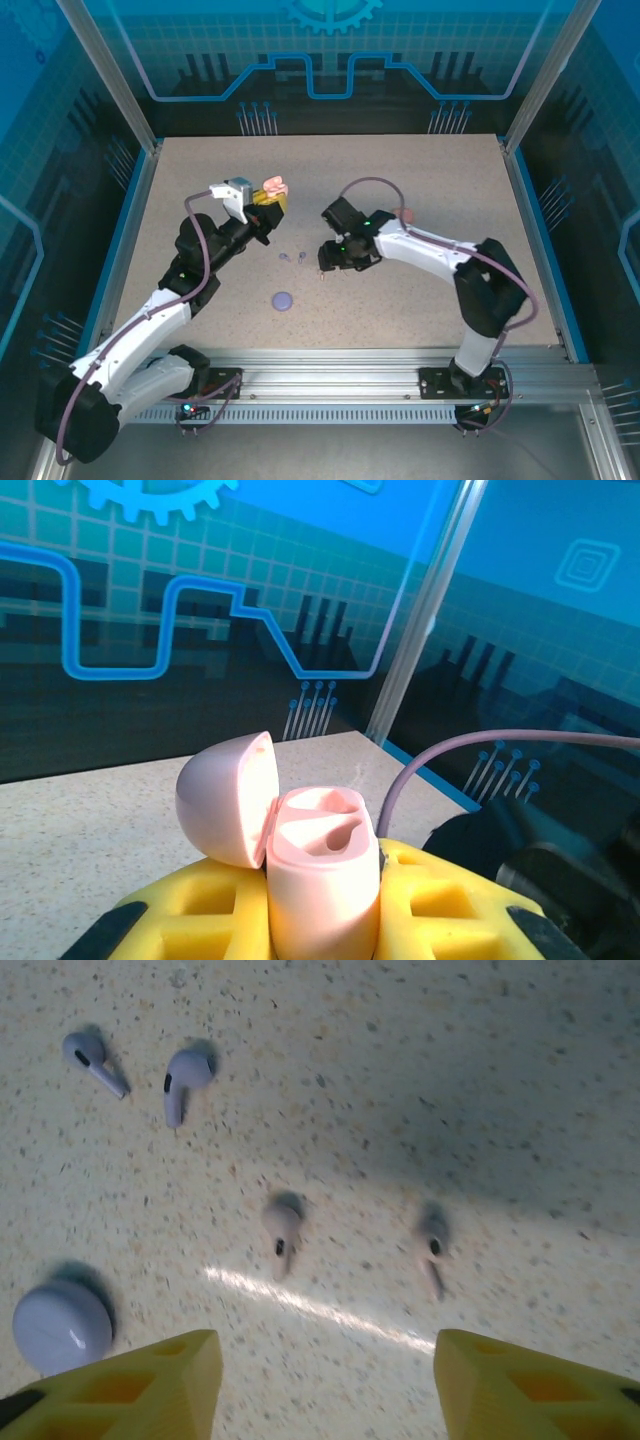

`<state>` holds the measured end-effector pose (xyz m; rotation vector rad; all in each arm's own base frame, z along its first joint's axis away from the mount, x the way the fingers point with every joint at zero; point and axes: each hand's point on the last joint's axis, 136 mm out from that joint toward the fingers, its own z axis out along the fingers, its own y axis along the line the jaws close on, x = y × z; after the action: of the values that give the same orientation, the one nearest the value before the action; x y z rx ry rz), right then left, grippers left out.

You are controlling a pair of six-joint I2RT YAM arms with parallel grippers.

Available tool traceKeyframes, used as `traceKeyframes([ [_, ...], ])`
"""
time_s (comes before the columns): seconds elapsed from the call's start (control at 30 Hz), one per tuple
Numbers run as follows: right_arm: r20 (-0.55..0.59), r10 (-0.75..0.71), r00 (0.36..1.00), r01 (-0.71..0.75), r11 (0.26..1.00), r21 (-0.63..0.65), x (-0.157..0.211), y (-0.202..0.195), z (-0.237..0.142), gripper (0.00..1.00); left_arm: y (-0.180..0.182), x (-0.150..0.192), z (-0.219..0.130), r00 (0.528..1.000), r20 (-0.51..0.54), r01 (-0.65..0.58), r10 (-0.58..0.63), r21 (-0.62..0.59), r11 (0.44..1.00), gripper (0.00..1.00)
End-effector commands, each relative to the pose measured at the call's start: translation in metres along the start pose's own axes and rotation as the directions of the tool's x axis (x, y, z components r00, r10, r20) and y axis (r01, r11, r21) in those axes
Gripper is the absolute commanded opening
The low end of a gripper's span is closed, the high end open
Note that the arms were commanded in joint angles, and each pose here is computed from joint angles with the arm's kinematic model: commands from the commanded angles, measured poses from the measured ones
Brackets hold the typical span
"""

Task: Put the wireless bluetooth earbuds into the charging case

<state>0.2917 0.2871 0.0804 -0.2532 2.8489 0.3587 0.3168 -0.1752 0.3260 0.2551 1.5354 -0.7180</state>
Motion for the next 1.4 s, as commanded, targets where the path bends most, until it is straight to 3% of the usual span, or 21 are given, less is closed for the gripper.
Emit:
traceKeyframes([
  [0.0,-0.041,-0.003,0.999,0.010,0.987,0.159,0.003,-0.006,0.012,0.55,0.004,-0.015,-0.003,0.998,0.059,-0.011,0.014,-0.045,0.999,0.00],
  [0.3,-0.112,-0.048,0.992,0.079,0.954,0.289,0.001,0.006,0.042,0.49,0.008,-0.018,-0.005,0.997,0.082,0.007,-0.002,-0.061,0.998,0.00],
  [1.37,-0.176,-0.031,0.984,0.076,0.963,0.259,0.011,0.016,0.078,0.34,0.009,-0.015,-0.004,0.998,0.066,-0.013,0.018,-0.066,0.998,0.00],
])
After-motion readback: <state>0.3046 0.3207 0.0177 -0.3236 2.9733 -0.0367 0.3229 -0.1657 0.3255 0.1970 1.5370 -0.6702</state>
